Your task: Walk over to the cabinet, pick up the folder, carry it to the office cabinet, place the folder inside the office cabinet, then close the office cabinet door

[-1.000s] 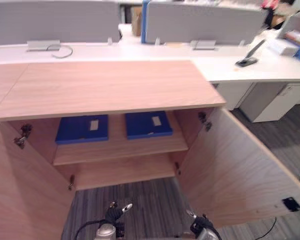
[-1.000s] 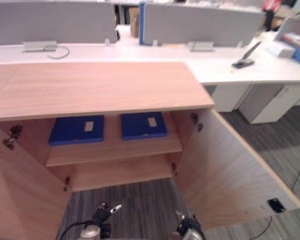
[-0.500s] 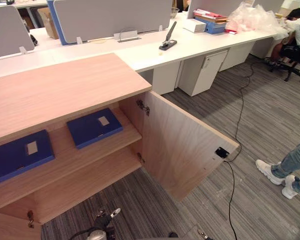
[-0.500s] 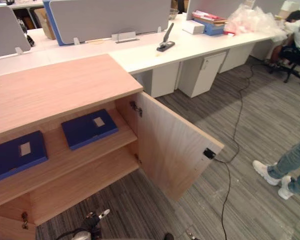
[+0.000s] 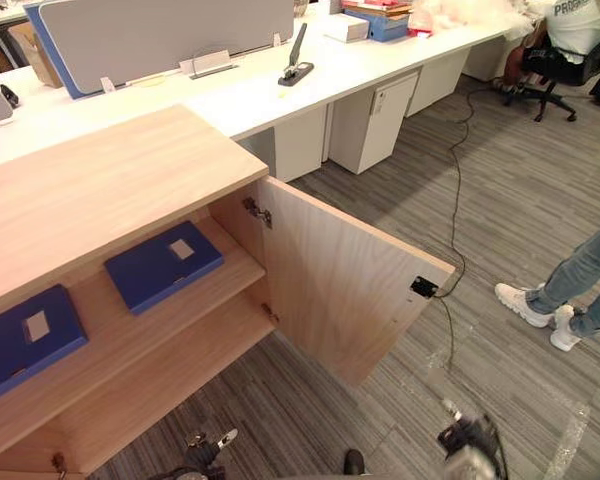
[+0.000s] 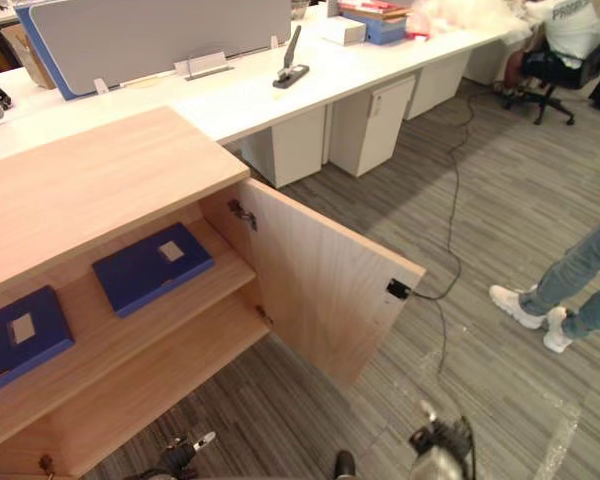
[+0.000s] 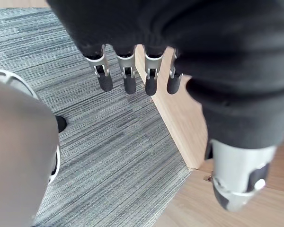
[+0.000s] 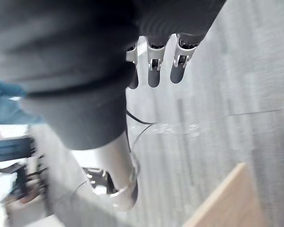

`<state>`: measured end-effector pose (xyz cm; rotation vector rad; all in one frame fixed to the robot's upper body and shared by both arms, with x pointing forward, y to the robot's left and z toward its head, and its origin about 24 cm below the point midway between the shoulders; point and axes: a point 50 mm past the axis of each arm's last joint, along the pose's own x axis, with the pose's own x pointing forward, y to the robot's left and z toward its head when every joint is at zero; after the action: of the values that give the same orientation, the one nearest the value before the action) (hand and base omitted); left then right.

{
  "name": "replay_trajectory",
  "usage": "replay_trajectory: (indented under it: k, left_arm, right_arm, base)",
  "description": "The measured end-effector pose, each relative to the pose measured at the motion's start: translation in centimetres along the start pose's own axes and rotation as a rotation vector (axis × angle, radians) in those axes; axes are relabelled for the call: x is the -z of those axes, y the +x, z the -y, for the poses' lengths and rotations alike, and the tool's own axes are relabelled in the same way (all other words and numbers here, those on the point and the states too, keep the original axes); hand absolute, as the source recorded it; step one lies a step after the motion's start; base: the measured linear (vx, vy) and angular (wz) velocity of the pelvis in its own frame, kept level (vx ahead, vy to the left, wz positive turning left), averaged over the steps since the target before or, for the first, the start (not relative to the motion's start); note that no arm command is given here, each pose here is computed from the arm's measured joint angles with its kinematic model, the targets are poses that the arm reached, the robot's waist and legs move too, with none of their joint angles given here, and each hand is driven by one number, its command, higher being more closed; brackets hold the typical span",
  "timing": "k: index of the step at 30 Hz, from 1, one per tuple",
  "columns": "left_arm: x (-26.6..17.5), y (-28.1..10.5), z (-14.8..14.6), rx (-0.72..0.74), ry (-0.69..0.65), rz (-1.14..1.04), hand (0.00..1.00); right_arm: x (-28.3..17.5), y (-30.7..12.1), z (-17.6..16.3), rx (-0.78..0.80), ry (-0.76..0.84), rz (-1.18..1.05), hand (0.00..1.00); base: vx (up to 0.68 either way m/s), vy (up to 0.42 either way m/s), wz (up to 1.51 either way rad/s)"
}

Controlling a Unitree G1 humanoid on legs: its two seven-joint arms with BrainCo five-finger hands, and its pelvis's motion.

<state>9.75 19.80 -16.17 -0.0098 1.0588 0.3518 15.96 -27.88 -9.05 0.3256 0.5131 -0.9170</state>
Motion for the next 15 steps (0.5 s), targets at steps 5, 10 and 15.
replay_trajectory:
  k: [5,10,15]
  left_arm:
    - [0.0,0.0,-0.1,-0.003,-0.003,-0.001,0.0]
    - [0.0,0.1,-0.7,-0.026,-0.033,-0.001,0.0]
    - [-0.1,0.1,-1.1,-0.032,-0.038,0.002,0.0]
  right_arm:
    - [-5.3,0.7,-2.3,-0.06,0.015,0.211,0.0]
    - [-7.5,0.7,-5.5,-0.179,-0.029,0.283,0.0]
    - [-8.4,-0.2,-9.2,-0.349,-0.091,0.332,0.0]
  base:
    - [0.01,0.003,0.14]
    - [-0.09,-0.013,0.2]
    - [-0.1,-0.019,-0.02]
